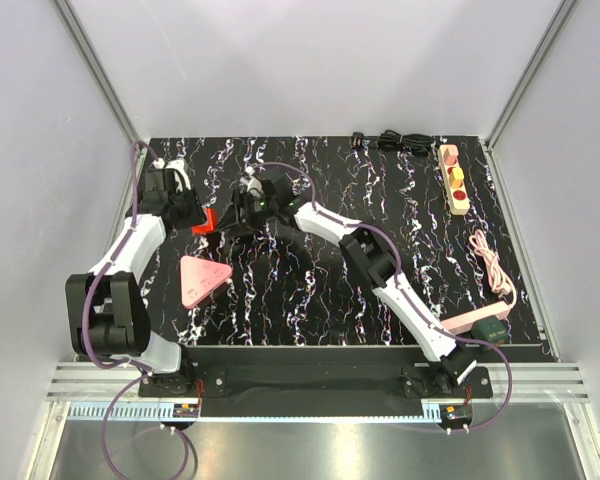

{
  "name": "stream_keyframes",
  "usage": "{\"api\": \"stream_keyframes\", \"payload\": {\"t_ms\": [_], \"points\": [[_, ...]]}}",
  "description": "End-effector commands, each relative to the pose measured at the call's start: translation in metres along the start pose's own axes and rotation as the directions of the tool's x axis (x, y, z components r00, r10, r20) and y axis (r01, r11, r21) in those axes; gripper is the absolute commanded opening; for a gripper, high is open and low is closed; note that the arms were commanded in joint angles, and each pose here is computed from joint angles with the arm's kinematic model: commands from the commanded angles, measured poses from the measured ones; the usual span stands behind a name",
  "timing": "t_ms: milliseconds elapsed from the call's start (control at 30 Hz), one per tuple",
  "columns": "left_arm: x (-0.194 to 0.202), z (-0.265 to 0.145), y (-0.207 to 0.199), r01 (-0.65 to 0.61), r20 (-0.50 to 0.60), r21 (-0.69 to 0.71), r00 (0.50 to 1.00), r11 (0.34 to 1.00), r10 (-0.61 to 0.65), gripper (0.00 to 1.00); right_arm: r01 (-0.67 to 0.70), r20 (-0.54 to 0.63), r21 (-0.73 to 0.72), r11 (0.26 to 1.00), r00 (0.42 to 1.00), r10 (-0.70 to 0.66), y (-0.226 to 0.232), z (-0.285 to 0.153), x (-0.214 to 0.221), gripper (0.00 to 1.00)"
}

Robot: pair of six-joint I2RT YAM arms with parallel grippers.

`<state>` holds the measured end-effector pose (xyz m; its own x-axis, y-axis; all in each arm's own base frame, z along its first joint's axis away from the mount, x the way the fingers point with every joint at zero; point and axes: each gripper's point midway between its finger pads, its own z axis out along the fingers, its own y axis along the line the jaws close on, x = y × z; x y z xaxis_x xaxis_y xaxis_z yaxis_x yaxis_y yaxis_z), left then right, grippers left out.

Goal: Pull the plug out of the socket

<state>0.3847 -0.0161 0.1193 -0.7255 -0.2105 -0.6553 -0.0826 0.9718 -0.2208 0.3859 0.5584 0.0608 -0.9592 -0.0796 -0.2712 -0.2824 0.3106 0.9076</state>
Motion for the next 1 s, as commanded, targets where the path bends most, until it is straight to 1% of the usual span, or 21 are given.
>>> {"api": "stream_keyframes", "payload": {"t_ms": [0, 33, 67, 100, 167, 233, 333, 367, 400, 433, 500, 600, 733, 900, 967], "points": [[-0.057, -0.016, -0.012, -0.033, 0.176, 0.044, 0.984, 0.999, 0.025, 0.0, 0.118, 0.005, -0.109, 0.987, 0.993, -0.118, 0.019, -0.024, -0.022, 0.7], [-0.057, -0.016, -0.013, -0.035, 0.176, 0.046, 0.984, 0.998, 0.026, 0.0, 0.13, -0.014, -0.139, 0.982, 0.991, -0.133, 0.023, -0.024, -0.018, 0.73], [-0.057, -0.015, -0.013, -0.035, 0.174, 0.048, 0.984, 0.998, 0.026, 0.0, 0.148, -0.005, -0.16, 0.976, 0.989, -0.151, 0.025, -0.024, -0.018, 0.77], [-0.057, -0.015, -0.013, -0.035, 0.174, 0.049, 0.984, 0.998, 0.026, 0.0, 0.16, 0.007, -0.168, 0.973, 0.987, -0.161, 0.029, -0.025, -0.019, 0.85], [-0.057, -0.015, -0.015, -0.038, 0.173, 0.059, 0.984, 0.998, 0.027, 0.0, 0.172, 0.023, -0.169, 0.971, 0.985, -0.171, 0.027, -0.025, -0.02, 0.89], [-0.056, -0.014, -0.017, -0.038, 0.169, 0.07, 0.985, 0.997, 0.026, 0.0, 0.179, 0.018, -0.183, 0.967, 0.984, -0.178, 0.029, -0.023, -0.02, 0.9], [-0.054, -0.012, -0.019, -0.031, 0.155, 0.086, 0.988, 0.996, 0.018, 0.0, 0.169, 0.004, -0.184, 0.968, 0.985, -0.171, 0.023, -0.017, -0.017, 0.89], [-0.053, -0.011, -0.021, -0.03, 0.148, 0.097, 0.989, 0.995, 0.016, 0.0, 0.178, 0.005, -0.19, 0.965, 0.984, -0.181, 0.028, -0.015, -0.018, 0.89], [-0.053, -0.012, -0.022, -0.029, 0.144, 0.103, 0.99, 0.994, 0.014, 0.0, 0.172, -0.002, -0.19, 0.967, 0.984, -0.176, 0.022, -0.011, -0.016, 0.89], [-0.052, -0.012, -0.023, -0.025, 0.141, 0.109, 0.99, 0.994, 0.009, 0.0, 0.185, -0.003, -0.205, 0.961, 0.982, -0.19, 0.03, -0.01, -0.015, 0.9], [-0.051, -0.011, -0.025, -0.025, 0.134, 0.119, 0.991, 0.993, 0.009, 0.0, 0.185, -0.009, -0.204, 0.961, 0.982, -0.191, 0.026, -0.003, -0.011, 0.9], [-0.051, -0.012, -0.027, -0.025, 0.13, 0.131, 0.991, 0.991, 0.008, 0.0, 0.199, -0.002, -0.197, 0.96, 0.979, -0.203, 0.025, 0.003, -0.01, 0.92], [-0.049, -0.012, -0.029, -0.025, 0.124, 0.139, 0.992, 0.99, 0.007, 0.0, 0.2, 0.02, -0.195, 0.96, 0.98, -0.2, 0.025, 0.009, -0.012, 0.91], [-0.048, -0.011, -0.03, -0.022, 0.115, 0.147, 0.993, 0.989, 0.005, 0.0, 0.23, 0.05, -0.164, 0.959, 0.973, -0.225, 0.019, 0.011, -0.017, 0.85], [-0.047, -0.01, -0.03, -0.022, 0.113, 0.149, 0.994, 0.989, 0.005, 0.0, 0.242, 0.067, -0.16, 0.957, 0.97, -0.234, 0.018, 0.011, -0.019, 0.78]]}}
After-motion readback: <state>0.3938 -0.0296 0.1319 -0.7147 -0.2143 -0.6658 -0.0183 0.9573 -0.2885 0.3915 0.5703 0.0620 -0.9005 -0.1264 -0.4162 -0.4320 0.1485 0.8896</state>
